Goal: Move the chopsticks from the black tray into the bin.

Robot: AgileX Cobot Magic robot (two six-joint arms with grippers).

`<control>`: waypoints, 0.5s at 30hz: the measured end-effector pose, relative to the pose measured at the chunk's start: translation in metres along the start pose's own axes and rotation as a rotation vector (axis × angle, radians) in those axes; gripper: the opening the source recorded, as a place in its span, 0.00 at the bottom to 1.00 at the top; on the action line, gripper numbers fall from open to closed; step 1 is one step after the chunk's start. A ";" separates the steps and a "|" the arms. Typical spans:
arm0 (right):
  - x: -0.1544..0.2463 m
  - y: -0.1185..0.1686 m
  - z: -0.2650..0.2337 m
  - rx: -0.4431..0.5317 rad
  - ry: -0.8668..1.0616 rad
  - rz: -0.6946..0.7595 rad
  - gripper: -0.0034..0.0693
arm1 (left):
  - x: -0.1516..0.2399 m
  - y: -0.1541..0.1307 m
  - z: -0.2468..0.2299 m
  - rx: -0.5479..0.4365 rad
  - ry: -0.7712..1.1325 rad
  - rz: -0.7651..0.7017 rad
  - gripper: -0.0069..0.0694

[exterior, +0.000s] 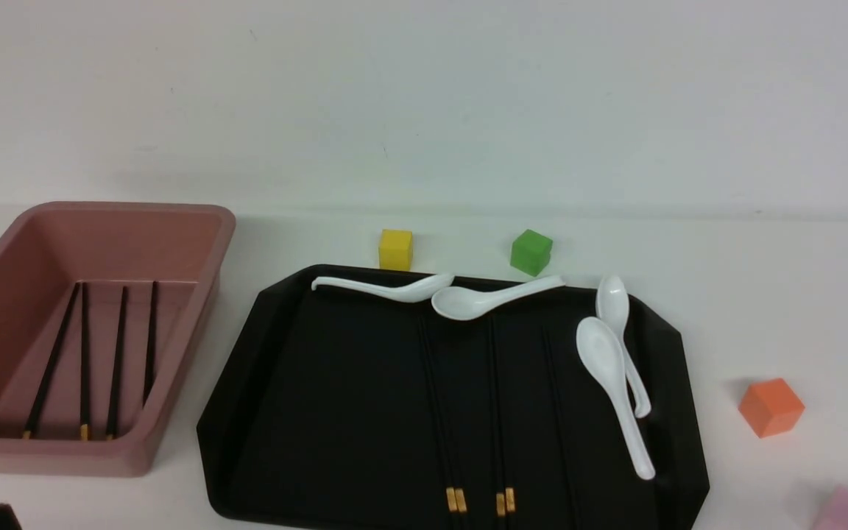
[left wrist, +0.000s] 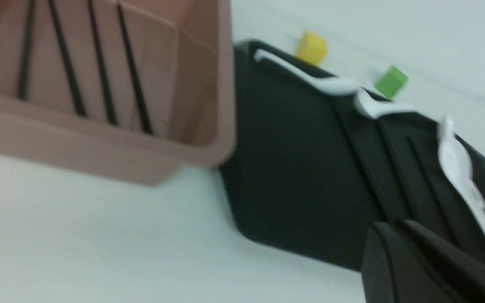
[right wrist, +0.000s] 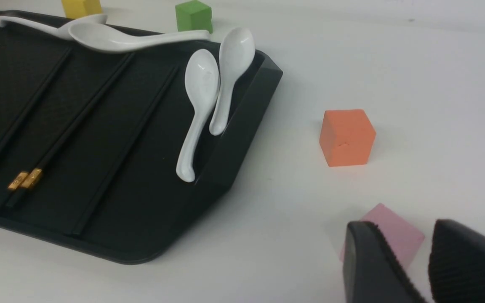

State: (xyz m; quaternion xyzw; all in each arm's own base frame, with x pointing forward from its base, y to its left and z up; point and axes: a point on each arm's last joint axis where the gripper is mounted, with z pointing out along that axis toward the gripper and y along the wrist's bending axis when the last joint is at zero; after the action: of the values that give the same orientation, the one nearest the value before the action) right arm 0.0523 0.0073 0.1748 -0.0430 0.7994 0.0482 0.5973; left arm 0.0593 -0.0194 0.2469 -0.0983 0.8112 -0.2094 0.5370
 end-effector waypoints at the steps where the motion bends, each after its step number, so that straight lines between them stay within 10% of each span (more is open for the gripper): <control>1: 0.000 0.000 0.000 0.000 0.000 0.000 0.38 | 0.001 0.002 0.002 -0.009 -0.012 0.011 0.07; 15: 0.000 0.000 0.000 0.000 0.000 0.000 0.38 | 0.057 0.041 0.016 -0.076 -0.127 0.158 0.07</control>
State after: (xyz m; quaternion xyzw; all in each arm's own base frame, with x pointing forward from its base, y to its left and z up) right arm 0.0523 0.0073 0.1748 -0.0430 0.7994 0.0482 0.5973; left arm 0.0536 -0.0084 0.1761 -0.0673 0.7882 -0.1288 0.5980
